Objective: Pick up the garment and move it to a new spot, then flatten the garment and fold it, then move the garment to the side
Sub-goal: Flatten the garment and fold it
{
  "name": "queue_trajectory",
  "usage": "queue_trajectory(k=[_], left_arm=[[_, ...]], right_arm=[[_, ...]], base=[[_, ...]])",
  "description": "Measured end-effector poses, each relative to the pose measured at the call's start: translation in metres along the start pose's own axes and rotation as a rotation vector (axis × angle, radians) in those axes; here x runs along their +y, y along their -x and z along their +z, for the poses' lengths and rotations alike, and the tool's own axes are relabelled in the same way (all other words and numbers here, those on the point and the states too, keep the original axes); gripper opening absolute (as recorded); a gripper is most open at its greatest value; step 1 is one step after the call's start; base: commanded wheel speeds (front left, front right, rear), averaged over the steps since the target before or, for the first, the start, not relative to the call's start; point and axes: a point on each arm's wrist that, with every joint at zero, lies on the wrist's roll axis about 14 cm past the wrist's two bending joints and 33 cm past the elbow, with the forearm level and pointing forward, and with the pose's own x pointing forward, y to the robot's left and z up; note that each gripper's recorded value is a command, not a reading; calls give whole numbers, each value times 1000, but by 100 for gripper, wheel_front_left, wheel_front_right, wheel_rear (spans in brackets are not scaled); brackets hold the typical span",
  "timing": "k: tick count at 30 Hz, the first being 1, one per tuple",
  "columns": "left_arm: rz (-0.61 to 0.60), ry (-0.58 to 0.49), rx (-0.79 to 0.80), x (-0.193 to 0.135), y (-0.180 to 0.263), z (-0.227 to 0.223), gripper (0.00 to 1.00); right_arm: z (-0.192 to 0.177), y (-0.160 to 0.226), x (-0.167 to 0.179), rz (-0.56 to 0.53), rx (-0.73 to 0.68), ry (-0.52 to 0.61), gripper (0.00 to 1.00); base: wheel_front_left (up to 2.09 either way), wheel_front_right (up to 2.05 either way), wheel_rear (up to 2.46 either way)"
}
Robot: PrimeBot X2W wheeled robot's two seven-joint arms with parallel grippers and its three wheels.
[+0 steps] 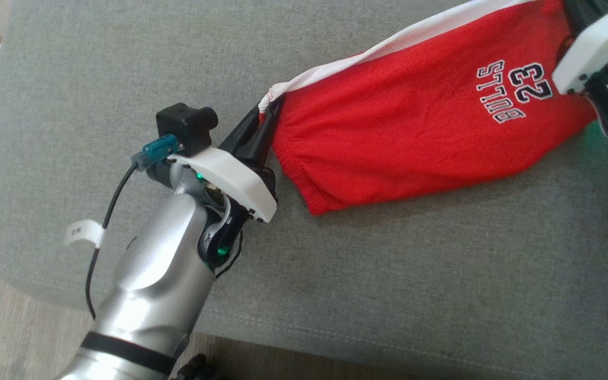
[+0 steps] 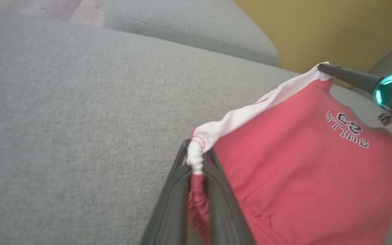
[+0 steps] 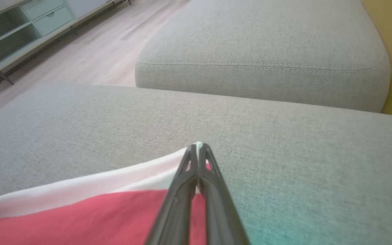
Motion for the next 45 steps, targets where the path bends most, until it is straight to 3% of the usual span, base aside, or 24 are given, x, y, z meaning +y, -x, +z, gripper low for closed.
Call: queue_trajectory(k=[1,2,3,4,12,18,24,36,45], left_arm=[[8,5,14,3,-1,-5,0],[14,11,26,5,-2,-9,9],[16,11,36,6,-2,-13,59],[17,10,41,6,-2,-16,100],[65,5,-56,7,0,2,100],[156,-95,-218,12,19,45,100],[165,-194,-324,0,38,72,100],[117,-252,-344,-19,59,73,100],[150,-243,-306,-16,75,57,100]], right_arm=[[-3,-4,2,6,6,5,23],[-7,-8,3,8,15,2,61],[-9,-10,3,9,15,1,100],[-9,-11,2,8,3,-4,100],[22,14,2,0,-237,38,100],[30,57,-7,-46,-348,77,100],[36,111,-16,-126,-447,74,100],[-5,211,-5,-281,-430,-2,100],[-12,246,9,-315,-422,-43,100]], base=[[0,0,0],[0,0,0],[0,0,0],[0,0,0],[0,0,0],[0,0,0],[0,0,0],[0,0,0],[0,0,0]])
